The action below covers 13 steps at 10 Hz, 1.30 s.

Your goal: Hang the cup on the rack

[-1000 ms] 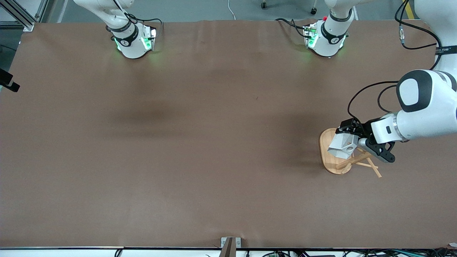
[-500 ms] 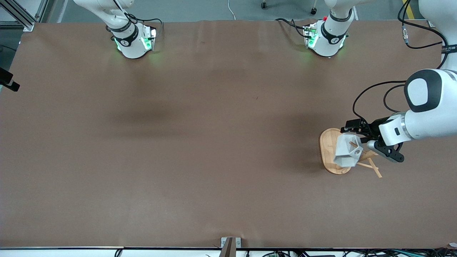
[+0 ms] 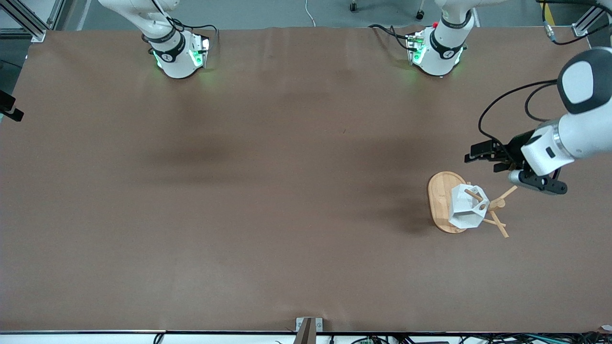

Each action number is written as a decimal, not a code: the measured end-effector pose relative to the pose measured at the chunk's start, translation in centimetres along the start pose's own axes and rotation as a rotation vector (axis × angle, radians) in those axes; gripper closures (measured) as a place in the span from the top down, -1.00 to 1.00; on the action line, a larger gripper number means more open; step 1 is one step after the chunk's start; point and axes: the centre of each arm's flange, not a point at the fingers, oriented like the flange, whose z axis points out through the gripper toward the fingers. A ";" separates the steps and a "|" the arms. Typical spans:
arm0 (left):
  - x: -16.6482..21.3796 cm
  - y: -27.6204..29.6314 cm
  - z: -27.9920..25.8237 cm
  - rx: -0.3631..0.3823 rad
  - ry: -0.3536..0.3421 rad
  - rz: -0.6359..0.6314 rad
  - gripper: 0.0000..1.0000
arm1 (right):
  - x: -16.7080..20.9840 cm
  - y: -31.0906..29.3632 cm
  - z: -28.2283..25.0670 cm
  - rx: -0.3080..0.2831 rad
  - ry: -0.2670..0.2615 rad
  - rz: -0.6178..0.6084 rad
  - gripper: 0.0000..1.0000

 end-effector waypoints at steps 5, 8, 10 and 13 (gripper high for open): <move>-5.6 4.8 -8.4 0.174 0.061 -0.072 1.00 | 0.0 0.0 0.0 0.000 0.000 0.001 1.00; -6.0 4.0 -14.0 0.208 0.116 -0.081 1.00 | 0.0 0.0 0.0 0.000 0.000 0.001 1.00; -5.0 4.6 -15.9 0.241 0.078 -0.074 1.00 | 0.0 0.0 0.0 0.000 0.000 0.022 1.00; -4.1 5.2 -16.2 0.235 0.046 -0.111 1.00 | 0.0 0.0 0.0 0.000 0.000 0.034 1.00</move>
